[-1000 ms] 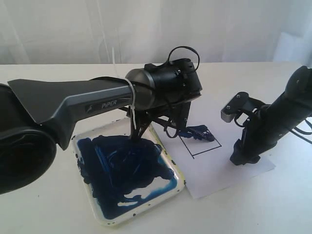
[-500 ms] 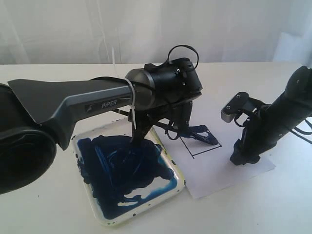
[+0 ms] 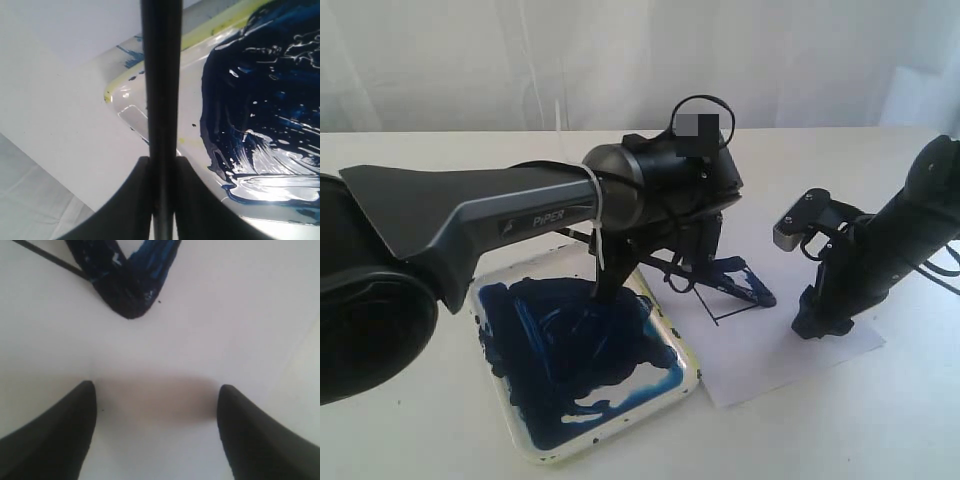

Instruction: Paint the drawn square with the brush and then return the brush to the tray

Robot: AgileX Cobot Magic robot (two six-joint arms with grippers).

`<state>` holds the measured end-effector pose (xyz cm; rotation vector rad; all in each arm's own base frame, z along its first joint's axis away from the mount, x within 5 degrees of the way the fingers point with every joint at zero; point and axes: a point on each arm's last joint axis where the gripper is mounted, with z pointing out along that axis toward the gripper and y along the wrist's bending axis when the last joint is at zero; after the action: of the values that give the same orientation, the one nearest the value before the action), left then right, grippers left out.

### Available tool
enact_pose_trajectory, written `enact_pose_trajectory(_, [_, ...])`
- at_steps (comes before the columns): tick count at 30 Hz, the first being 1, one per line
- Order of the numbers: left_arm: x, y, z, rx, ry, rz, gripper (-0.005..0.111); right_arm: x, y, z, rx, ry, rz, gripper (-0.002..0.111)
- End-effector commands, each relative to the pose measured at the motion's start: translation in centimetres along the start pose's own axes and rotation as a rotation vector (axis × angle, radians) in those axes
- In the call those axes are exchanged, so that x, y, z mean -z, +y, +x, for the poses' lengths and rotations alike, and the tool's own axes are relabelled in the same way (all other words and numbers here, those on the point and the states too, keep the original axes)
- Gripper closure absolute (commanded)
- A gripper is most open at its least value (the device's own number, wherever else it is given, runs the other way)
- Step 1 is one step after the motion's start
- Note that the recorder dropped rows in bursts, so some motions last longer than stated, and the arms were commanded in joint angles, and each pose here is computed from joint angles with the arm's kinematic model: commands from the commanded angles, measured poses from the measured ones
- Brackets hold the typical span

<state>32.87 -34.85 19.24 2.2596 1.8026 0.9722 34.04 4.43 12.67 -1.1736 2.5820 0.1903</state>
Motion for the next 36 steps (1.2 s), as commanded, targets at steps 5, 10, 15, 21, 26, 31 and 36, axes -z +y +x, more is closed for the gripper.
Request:
enact_pose_trajectory(5, [0.0, 0.0, 1.4, 0.035, 0.088, 0.045, 0.107, -0.7, 0.0, 0.4, 0.005, 0.024, -0.012, 0.045])
enact_pose_trajectory(10, [-0.8, 0.6, 2.5, 0.082, 0.106, 0.051, 0.107, -0.7, 0.0, 0.4, 0.005, 0.024, -0.012, 0.045])
enact_pose_trajectory(15, [-1.8, 1.4, 3.4, 0.135, 0.093, 0.04, 0.107, -0.7, 0.1, 0.4, 0.005, 0.025, -0.014, 0.045])
enact_pose_trajectory(21, [-2.1, 1.6, 3.6, 0.144, 0.082, 0.042, 0.107, -0.7, 0.1, 0.4, 0.008, 0.025, -0.014, 0.045])
enact_pose_trajectory(26, [-1.3, 1.2, 2.4, 0.119, 0.042, 0.023, 0.107, -0.7, 0.0, 0.4, 0.008, 0.024, -0.013, 0.045])
enact_pose_trajectory(31, [-0.9, 1.0, 1.7, 0.093, 0.018, 0.012, 0.107, -0.7, 0.0, 0.4, 0.008, 0.024, -0.013, 0.045])
enact_pose_trajectory(36, [-0.8, 1.2, 1.4, 0.075, -0.009, -0.014, 0.107, -0.7, 0.1, 0.4, 0.008, 0.025, -0.014, 0.045])
